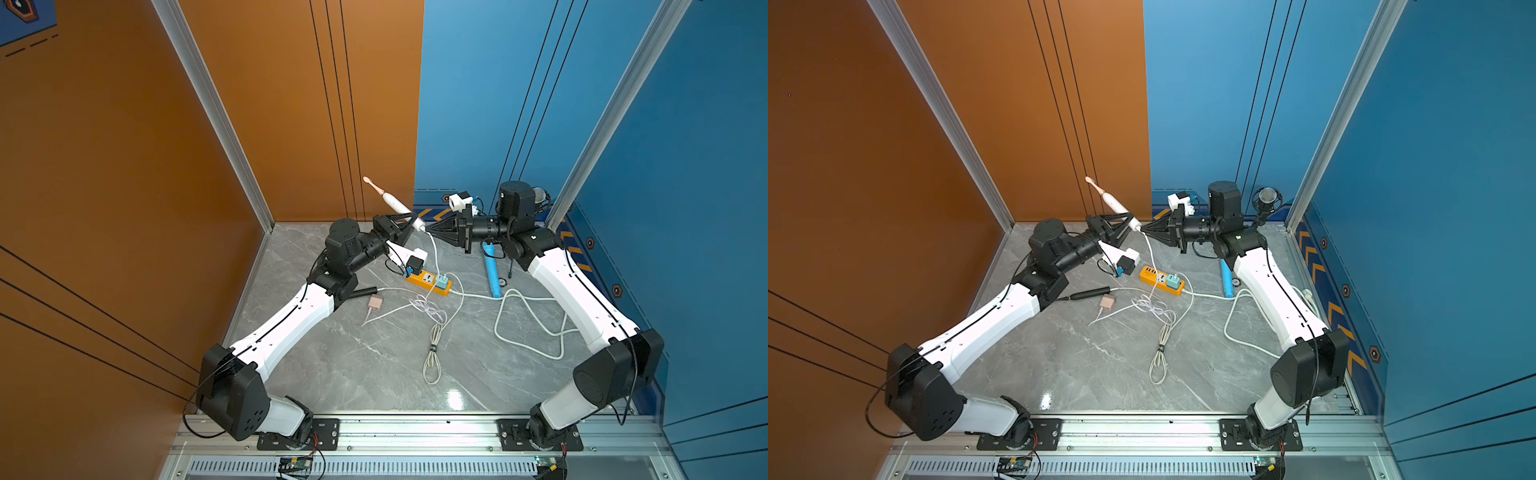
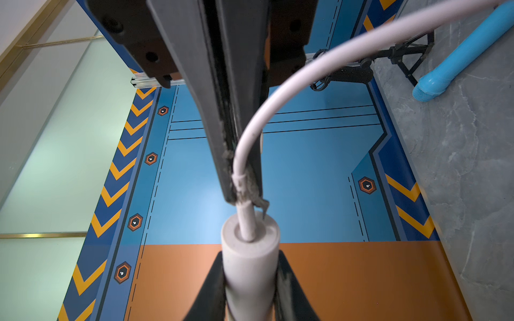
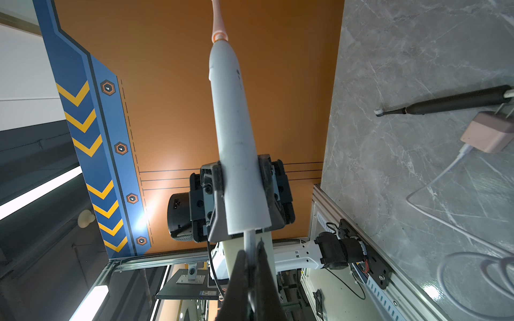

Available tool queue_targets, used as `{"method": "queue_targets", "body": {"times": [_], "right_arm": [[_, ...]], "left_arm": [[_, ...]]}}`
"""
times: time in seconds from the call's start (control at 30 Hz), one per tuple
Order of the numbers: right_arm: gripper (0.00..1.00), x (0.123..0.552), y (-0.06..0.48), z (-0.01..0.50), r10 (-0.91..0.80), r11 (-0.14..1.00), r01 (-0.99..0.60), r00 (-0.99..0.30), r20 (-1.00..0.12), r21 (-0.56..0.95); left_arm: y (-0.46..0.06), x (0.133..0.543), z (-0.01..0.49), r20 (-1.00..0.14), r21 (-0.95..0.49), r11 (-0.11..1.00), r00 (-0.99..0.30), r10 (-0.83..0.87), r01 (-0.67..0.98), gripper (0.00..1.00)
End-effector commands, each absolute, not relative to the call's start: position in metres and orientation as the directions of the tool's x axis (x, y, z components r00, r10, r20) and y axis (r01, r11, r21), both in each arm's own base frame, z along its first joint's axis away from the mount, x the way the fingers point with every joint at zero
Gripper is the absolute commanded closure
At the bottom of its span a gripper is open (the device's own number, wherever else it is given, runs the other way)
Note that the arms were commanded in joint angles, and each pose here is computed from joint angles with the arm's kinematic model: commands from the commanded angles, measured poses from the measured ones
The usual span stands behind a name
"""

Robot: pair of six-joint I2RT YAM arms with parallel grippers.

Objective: Charge the electric toothbrush
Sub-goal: Place the electric toothbrush at the center of the board.

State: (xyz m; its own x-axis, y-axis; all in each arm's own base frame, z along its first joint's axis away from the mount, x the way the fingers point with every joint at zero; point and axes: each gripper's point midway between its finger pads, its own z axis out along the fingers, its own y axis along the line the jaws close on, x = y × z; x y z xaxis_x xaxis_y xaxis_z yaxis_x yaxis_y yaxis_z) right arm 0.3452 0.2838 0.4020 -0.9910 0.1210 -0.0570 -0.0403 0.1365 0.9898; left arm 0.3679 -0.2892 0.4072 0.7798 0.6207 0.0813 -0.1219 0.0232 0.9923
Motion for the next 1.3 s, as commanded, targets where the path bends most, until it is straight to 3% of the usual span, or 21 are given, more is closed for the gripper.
{"method": "queue_targets", "body": {"times": [0.0, 0.17, 0.27, 0.37, 0.5, 0.7, 0.9, 1.1, 1.27], "right_arm": [[1.00, 0.395, 0.284, 0.410, 0.314, 0.185, -0.183, -0.920, -0.234, 0.966], [0.61, 0.351, 0.264, 0.408, 0.204, 0.303, -0.332, -0.893, -0.401, 0.894], [0.50, 0.337, 0.242, 0.400, 0.215, 0.352, -0.358, -0.868, -0.447, 0.865], [0.49, 0.341, 0.220, 0.388, 0.265, 0.419, -0.341, -0.841, -0.472, 0.841], [0.49, 0.352, 0.213, 0.370, 0.271, 0.479, -0.316, -0.834, -0.480, 0.819], [0.49, 0.356, 0.218, 0.359, 0.253, 0.489, -0.308, -0.845, -0.471, 0.816], [0.48, 0.352, 0.214, 0.354, 0.244, 0.508, -0.321, -0.837, -0.491, 0.799], [0.48, 0.349, 0.209, 0.348, 0.246, 0.517, -0.315, -0.836, -0.491, 0.796], [0.48, 0.350, 0.207, 0.345, 0.246, 0.518, -0.309, -0.839, -0.485, 0.798]], "left_arm": [[-0.357, 0.246, 0.392, 0.081, 0.996, 0.010, 0.984, 0.159, -0.084, 1.00], [-0.306, 0.280, 0.350, -0.102, 0.987, -0.063, 0.867, 0.488, 0.151, 1.00], [-0.258, 0.271, 0.302, -0.219, 0.923, -0.098, 0.718, 0.661, 0.372, 1.00], [-0.217, 0.240, 0.254, -0.352, 0.813, -0.039, 0.544, 0.761, 0.580, 1.00], [-0.169, 0.209, 0.195, -0.418, 0.663, 0.071, 0.291, 0.860, 0.745, 1.00], [-0.117, 0.191, 0.130, -0.330, 0.438, 0.187, -0.036, 0.943, 0.880, 1.00], [-0.079, 0.190, 0.080, -0.219, 0.267, 0.244, -0.187, 0.957, 0.932, 1.00], [-0.070, 0.186, 0.055, -0.224, 0.121, 0.275, -0.244, 0.944, 0.954, 1.00], [-0.071, 0.193, 0.045, -0.205, 0.064, 0.359, -0.340, 0.918, 0.931, 0.86]]}}
